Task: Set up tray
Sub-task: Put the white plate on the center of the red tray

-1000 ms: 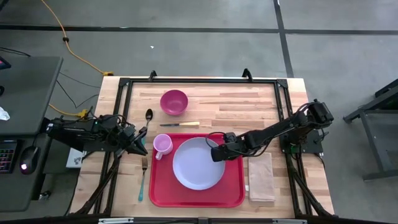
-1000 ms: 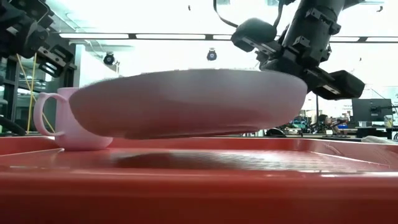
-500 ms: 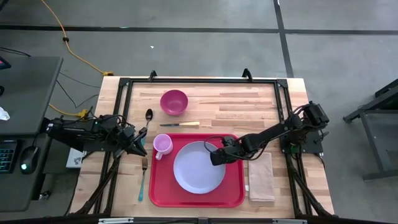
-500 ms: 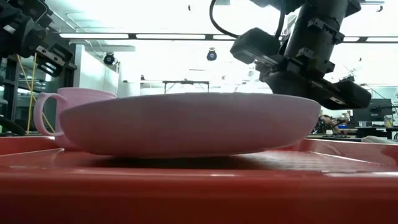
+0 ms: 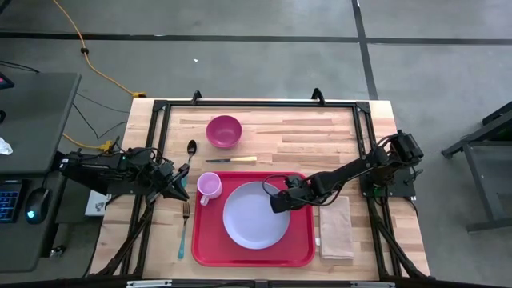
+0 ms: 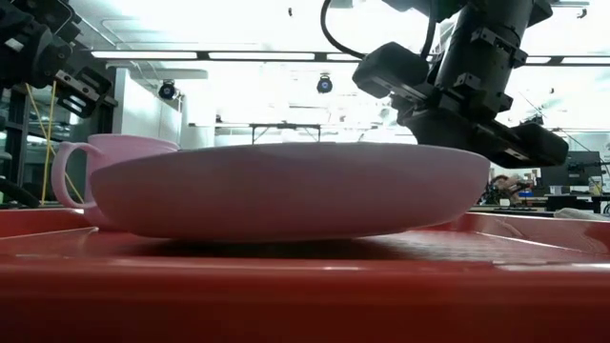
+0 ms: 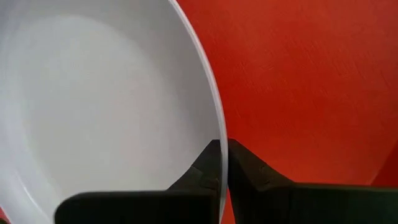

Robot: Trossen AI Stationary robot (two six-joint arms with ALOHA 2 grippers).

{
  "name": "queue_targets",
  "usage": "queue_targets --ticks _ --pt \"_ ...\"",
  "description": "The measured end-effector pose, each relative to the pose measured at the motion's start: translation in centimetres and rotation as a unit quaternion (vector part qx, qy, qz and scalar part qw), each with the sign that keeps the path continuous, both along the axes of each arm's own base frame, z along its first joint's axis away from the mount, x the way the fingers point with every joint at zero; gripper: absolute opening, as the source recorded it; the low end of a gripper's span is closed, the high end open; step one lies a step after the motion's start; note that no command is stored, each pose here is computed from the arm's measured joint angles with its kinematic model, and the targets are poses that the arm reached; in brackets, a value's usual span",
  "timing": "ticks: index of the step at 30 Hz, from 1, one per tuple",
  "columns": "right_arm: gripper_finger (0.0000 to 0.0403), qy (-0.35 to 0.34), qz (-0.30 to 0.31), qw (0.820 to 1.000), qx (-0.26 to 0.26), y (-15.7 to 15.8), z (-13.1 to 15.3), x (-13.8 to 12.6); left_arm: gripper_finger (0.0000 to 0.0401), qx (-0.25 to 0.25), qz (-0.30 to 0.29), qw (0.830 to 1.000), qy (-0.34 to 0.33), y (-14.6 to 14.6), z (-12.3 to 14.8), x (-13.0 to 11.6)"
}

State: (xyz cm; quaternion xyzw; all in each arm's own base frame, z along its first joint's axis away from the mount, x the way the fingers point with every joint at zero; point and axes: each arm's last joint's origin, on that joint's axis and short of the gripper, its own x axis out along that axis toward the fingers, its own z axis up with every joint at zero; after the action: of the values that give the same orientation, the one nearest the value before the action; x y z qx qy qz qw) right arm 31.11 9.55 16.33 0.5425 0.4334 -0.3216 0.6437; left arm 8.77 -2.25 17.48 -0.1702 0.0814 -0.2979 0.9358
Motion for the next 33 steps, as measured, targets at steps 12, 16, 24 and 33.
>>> queue_targets --ticks 12,16,24,33 --pt "0.0019 -0.022 0.001 1.000 -0.003 0.05 0.18 0.37 0.0074 0.000 -0.007 1.000 0.000 -0.03 0.00 -0.02" --pt "0.0033 -0.025 0.002 1.000 0.000 0.08 0.22 0.43 0.0074 0.000 -0.010 1.000 0.000 -0.04 0.01 -0.04" --pt "0.0056 -0.031 0.007 0.999 -0.005 0.09 0.26 0.51 0.0074 0.000 -0.010 1.000 0.000 -0.05 0.01 -0.04" --pt "0.0051 -0.054 0.006 0.999 -0.005 0.17 0.47 0.88 0.0074 0.000 -0.010 1.000 0.000 -0.04 0.01 -0.04"
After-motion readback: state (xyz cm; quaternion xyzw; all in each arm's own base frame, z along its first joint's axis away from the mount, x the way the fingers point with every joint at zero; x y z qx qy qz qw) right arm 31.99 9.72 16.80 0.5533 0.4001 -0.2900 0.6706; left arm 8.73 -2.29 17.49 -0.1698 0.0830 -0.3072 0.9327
